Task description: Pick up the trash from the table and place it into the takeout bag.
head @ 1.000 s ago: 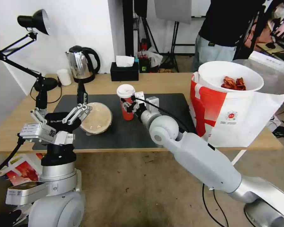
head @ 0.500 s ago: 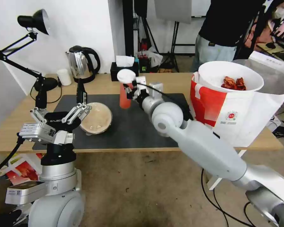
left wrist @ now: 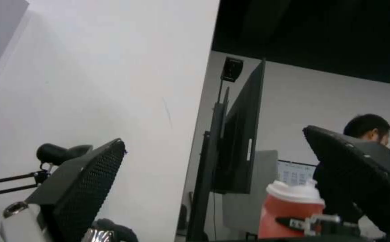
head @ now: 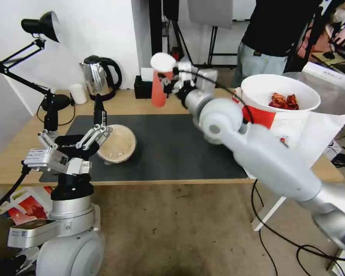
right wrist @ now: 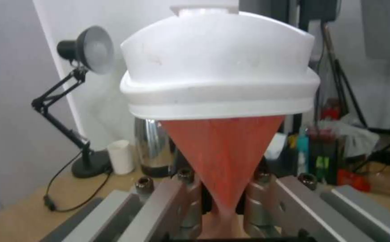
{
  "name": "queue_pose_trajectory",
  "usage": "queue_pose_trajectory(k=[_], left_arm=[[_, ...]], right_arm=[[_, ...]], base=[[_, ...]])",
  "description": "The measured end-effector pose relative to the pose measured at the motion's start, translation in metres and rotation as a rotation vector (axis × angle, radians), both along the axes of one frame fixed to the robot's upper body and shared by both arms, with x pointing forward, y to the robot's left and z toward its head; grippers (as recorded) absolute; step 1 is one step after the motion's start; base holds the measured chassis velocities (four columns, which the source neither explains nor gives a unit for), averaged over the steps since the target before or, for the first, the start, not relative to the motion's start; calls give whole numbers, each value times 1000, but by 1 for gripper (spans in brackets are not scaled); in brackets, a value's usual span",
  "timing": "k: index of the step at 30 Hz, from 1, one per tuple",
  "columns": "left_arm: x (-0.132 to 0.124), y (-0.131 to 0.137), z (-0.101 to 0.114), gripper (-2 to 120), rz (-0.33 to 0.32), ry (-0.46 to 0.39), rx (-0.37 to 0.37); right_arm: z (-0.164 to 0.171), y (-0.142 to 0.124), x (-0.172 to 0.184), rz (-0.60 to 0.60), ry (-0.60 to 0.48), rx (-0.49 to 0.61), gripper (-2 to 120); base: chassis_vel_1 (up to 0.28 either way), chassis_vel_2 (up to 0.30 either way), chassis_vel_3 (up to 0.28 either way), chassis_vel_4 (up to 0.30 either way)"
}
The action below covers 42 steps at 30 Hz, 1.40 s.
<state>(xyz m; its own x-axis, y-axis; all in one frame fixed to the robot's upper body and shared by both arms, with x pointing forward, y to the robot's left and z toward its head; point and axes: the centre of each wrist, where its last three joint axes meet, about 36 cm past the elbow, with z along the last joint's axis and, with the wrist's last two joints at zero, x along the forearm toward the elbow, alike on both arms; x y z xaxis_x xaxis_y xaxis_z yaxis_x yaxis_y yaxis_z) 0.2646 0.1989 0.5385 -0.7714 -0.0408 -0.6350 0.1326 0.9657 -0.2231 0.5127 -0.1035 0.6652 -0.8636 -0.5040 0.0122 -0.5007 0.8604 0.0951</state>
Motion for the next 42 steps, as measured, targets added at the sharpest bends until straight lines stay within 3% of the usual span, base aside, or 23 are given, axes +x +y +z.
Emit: queue_pose_trajectory(k=[5,20,34,42], left_arm=[[1,-2,1,100,-7,-6,-5],[3,-6,0,100,-26,-5,-10],[7,-8,1,100,-53,-15,-23],[12,-9,-1,100,-70,-14,-27]], right_arm=[[48,-37,2,-39,-50,-19,5],[111,-95,-19,-114,-116,-45,5],[146,-167,-45,-248,-162,-106,5],[138,-192,-57,-298,-151,-130,4]], base=[[0,0,0,0],[0,0,0,0],[0,0,0,0],[0,0,0,0]])
